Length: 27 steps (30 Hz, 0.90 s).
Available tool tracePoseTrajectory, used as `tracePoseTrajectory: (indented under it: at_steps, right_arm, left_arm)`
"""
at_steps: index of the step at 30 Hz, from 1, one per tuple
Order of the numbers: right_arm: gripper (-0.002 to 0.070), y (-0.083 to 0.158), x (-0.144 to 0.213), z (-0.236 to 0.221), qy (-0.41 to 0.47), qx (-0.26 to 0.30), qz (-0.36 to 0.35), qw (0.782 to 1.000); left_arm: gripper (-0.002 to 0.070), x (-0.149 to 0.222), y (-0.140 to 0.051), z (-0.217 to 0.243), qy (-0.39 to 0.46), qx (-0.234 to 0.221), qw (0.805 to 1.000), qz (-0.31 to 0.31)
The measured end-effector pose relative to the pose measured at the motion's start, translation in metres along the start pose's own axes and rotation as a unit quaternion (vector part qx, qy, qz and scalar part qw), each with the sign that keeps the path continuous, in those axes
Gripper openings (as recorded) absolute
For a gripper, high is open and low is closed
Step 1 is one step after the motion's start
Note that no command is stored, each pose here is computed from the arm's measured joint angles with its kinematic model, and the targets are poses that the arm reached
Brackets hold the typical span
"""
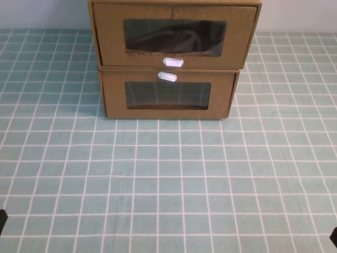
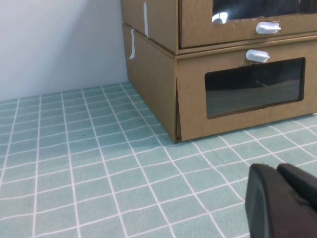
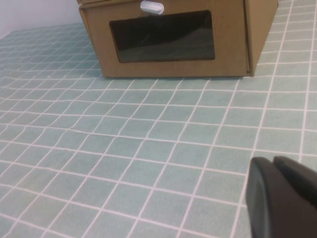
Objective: Close the shoe box
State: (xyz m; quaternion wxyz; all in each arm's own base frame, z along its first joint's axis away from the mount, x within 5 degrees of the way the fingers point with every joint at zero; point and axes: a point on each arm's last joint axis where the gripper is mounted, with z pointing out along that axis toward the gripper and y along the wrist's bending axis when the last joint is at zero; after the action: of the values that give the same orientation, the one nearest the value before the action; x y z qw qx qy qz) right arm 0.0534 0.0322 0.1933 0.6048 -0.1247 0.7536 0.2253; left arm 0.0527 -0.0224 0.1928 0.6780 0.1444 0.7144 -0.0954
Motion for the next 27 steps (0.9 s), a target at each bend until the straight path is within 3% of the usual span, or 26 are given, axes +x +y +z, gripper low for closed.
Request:
tracePoseTrajectory:
  at_steps: [8, 18, 27]
  right_arm:
    - [-0.0011, -0.002, 0.0, 0.001, -0.01, 0.013, -0.018, 1.0]
    - [-0.0011, -0.025, 0.004, -0.003, -0.027, 0.188, 0.001, 0.982]
    - [-0.0011, -0.024, 0.017, -0.009, 0.026, 0.205, -0.029, 0.978]
  left_arm:
    - [-0.0005, 0.0, 0.0, 0.0, 0.0, 0.0, 1.0, 0.0]
    - [-0.0005, 0.0, 0.0, 0.0, 0.001, 0.001, 1.0, 0.0]
    - [-0.0005, 0.0, 0.0, 0.0, 0.001, 0.001, 1.0, 0.0]
